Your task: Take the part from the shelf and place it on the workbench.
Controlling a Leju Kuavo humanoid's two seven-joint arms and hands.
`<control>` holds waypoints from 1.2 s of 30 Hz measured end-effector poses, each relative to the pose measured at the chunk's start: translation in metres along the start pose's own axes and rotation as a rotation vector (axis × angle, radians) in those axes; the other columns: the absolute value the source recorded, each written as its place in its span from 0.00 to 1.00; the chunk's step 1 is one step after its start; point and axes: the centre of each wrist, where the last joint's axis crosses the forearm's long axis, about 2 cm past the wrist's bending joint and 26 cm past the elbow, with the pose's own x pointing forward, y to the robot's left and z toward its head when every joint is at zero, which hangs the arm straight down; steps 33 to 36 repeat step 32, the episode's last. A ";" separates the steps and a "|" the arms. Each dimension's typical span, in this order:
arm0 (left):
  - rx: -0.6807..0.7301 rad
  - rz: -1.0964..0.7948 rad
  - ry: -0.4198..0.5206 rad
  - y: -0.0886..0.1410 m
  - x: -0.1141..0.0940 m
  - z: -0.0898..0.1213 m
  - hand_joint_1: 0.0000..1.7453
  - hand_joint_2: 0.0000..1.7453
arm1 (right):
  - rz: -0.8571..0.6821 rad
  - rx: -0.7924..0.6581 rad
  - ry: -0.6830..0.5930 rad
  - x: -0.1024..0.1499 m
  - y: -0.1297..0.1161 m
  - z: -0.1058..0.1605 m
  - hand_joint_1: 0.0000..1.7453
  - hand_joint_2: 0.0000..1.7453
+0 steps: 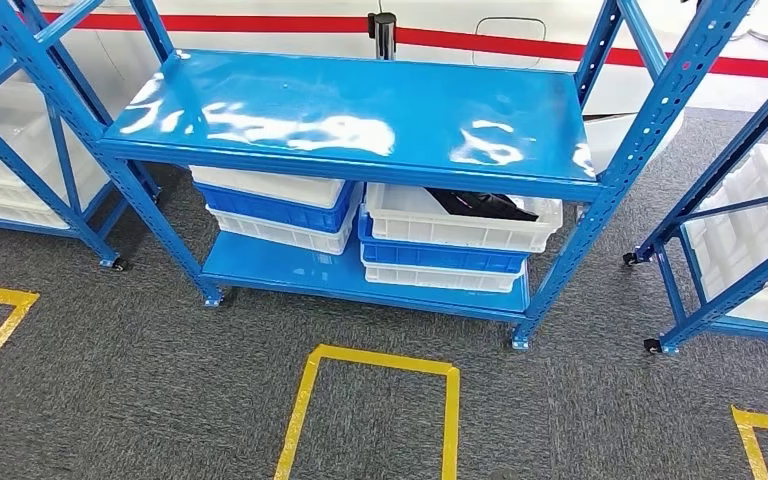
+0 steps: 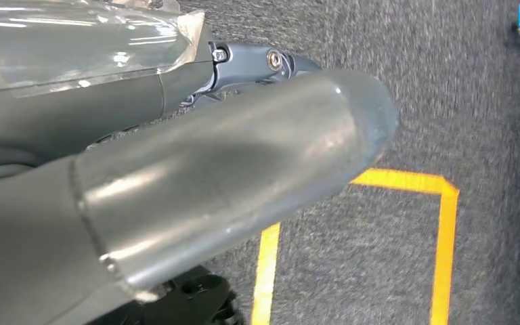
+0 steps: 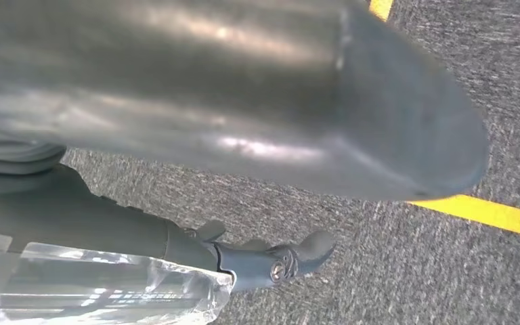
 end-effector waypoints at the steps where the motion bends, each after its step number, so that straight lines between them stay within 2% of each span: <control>1: 0.000 -0.002 0.002 0.000 0.000 0.000 0.00 0.00 | 0.002 0.000 0.001 0.000 0.000 0.000 0.00 0.00; 16: -0.003 -0.008 0.013 0.000 -0.003 0.003 0.00 0.00 | 0.012 0.001 0.005 0.000 -0.001 0.000 0.00 0.00; 19: -0.003 -0.008 0.014 0.000 -0.003 0.003 0.00 0.75 | 0.013 0.001 0.005 0.000 -0.001 0.000 0.00 0.00; 20: -0.003 -0.008 0.014 0.000 -0.003 0.003 0.00 1.00 | 0.015 0.001 0.006 0.000 -0.001 0.000 0.00 0.25; 23: -0.003 -0.008 0.016 0.000 -0.003 0.003 0.00 1.00 | 0.022 0.004 0.007 0.000 -0.001 0.000 0.00 1.00; 27: 0.003 -0.014 0.027 0.000 -0.004 0.004 0.00 1.00 | 0.031 0.016 0.025 -0.002 0.000 0.001 0.00 1.00; 31: -0.006 -0.014 0.104 0.003 -0.009 0.009 0.00 0.00 | 0.028 0.044 0.086 -0.014 0.001 0.006 0.00 0.00; 36: -0.009 -0.013 0.117 0.003 -0.010 0.010 0.00 0.00 | 0.027 0.048 0.093 -0.016 0.001 0.007 0.00 0.00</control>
